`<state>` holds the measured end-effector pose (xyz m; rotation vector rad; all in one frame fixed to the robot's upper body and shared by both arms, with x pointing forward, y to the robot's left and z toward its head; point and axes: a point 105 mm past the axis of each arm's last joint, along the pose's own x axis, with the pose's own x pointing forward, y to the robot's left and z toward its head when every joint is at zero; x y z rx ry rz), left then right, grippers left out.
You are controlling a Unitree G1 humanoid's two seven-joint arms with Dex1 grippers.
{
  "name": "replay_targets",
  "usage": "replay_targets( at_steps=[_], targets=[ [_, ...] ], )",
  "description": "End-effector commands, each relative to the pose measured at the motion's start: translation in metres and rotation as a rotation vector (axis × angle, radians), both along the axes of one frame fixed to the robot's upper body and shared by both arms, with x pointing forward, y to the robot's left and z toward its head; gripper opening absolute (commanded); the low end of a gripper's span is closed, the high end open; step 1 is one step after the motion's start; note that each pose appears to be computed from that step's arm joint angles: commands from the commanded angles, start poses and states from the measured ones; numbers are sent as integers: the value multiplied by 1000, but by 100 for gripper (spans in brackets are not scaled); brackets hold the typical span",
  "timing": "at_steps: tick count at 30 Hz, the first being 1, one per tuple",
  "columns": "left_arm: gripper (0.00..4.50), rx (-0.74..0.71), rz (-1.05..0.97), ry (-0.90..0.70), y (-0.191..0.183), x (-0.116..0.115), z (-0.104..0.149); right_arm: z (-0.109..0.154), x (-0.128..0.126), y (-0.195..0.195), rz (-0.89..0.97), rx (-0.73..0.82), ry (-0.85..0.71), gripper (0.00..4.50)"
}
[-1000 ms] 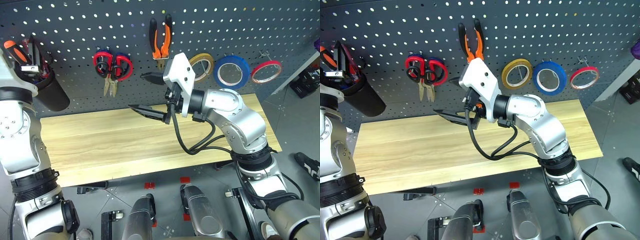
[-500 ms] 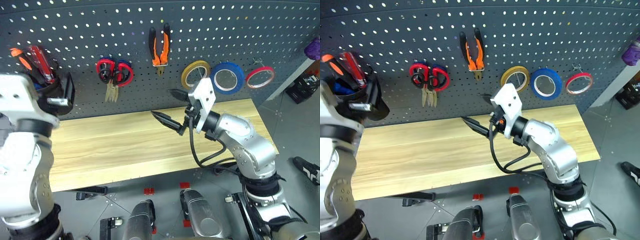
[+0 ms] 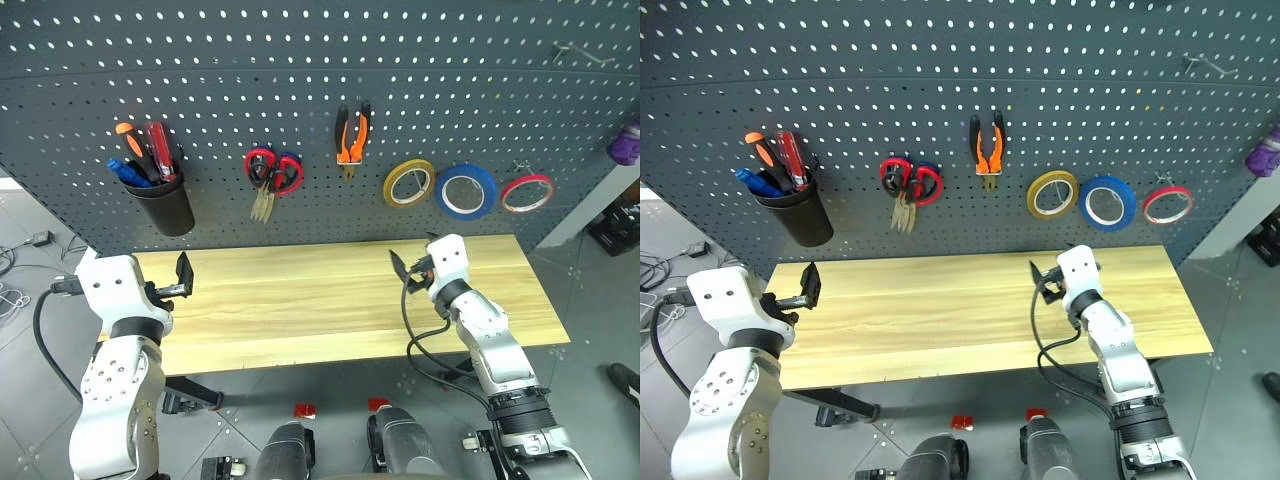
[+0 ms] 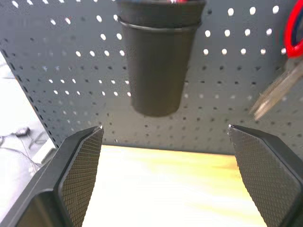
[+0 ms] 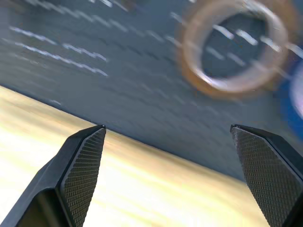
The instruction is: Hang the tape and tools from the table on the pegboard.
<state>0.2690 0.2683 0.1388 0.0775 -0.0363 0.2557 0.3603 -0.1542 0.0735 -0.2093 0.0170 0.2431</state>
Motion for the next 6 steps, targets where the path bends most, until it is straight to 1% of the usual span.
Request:
replay_targets(
  at_steps=[1,2,6],
  targets=[
    [443,30,-21,-56,-4,2,2,-11,8,-34,-174,65,33,450],
    [443,21,-24,-64,-4,2,1,-14,9,-37,-187,68,39,450],
    [443,-1,-24,-61,2,4,-11,-18,13,-36,-148,-5,23,450]
  ],
)
